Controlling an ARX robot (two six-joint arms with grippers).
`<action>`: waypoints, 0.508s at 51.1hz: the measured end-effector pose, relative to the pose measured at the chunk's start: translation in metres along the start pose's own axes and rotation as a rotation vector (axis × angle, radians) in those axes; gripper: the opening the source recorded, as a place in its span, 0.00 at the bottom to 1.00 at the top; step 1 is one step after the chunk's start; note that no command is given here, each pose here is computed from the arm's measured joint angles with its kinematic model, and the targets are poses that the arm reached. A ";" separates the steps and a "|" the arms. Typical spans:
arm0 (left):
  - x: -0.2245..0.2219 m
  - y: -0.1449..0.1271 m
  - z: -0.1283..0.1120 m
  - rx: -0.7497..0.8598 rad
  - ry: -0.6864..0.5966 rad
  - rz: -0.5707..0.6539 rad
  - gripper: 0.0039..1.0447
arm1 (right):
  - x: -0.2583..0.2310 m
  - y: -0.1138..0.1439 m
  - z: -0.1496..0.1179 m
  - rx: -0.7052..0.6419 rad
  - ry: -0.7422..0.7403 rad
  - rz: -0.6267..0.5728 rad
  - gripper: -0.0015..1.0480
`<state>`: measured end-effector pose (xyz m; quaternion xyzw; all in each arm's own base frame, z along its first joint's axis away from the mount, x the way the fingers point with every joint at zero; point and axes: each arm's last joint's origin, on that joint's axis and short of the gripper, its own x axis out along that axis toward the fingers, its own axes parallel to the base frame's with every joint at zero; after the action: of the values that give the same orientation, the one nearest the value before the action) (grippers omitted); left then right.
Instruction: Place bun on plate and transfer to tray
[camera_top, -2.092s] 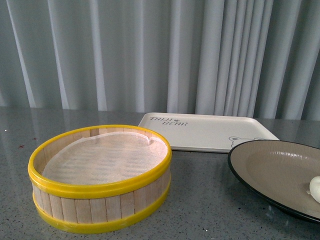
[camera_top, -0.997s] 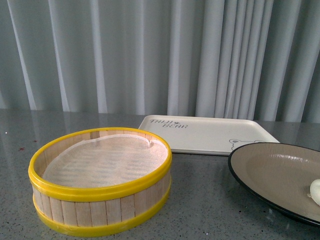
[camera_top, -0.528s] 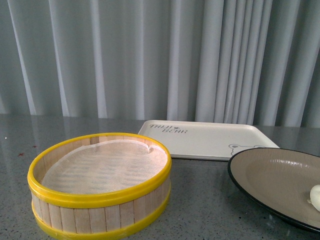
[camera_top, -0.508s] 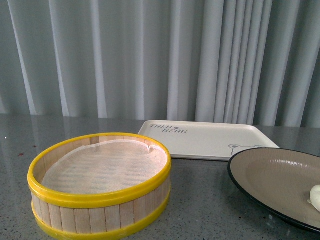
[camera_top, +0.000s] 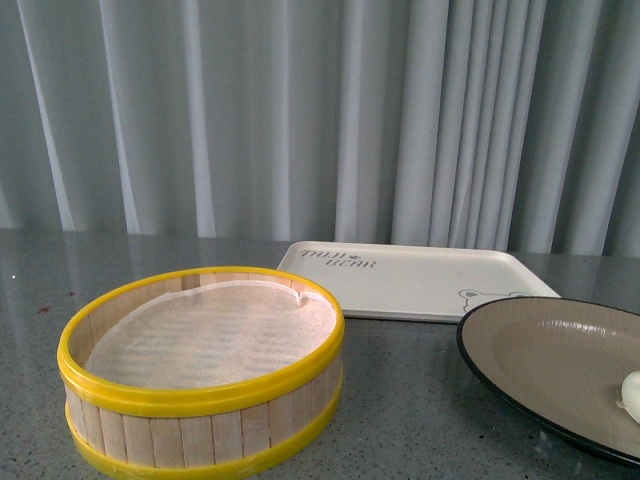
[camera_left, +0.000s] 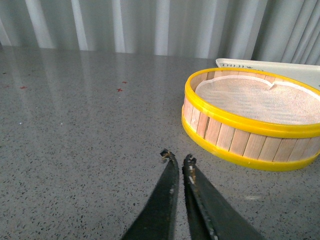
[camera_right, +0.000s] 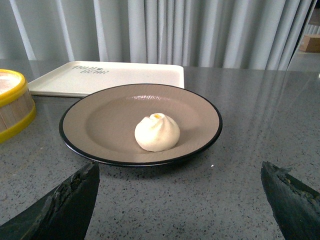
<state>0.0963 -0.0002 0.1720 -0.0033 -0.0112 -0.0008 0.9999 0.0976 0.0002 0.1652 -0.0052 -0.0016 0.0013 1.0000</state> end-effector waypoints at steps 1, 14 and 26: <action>0.000 0.000 0.000 0.000 0.000 0.000 0.12 | 0.000 0.000 0.000 0.000 0.000 0.000 0.92; 0.000 0.000 0.000 0.000 0.000 0.000 0.52 | 0.000 0.000 0.000 0.000 0.000 0.000 0.92; 0.000 0.000 0.000 0.000 0.000 0.000 0.88 | 0.000 0.000 0.000 0.000 0.000 0.000 0.92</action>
<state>0.0963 -0.0002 0.1720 -0.0033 -0.0112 -0.0008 0.9999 0.0976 0.0002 0.1652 -0.0052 -0.0016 0.0013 1.0000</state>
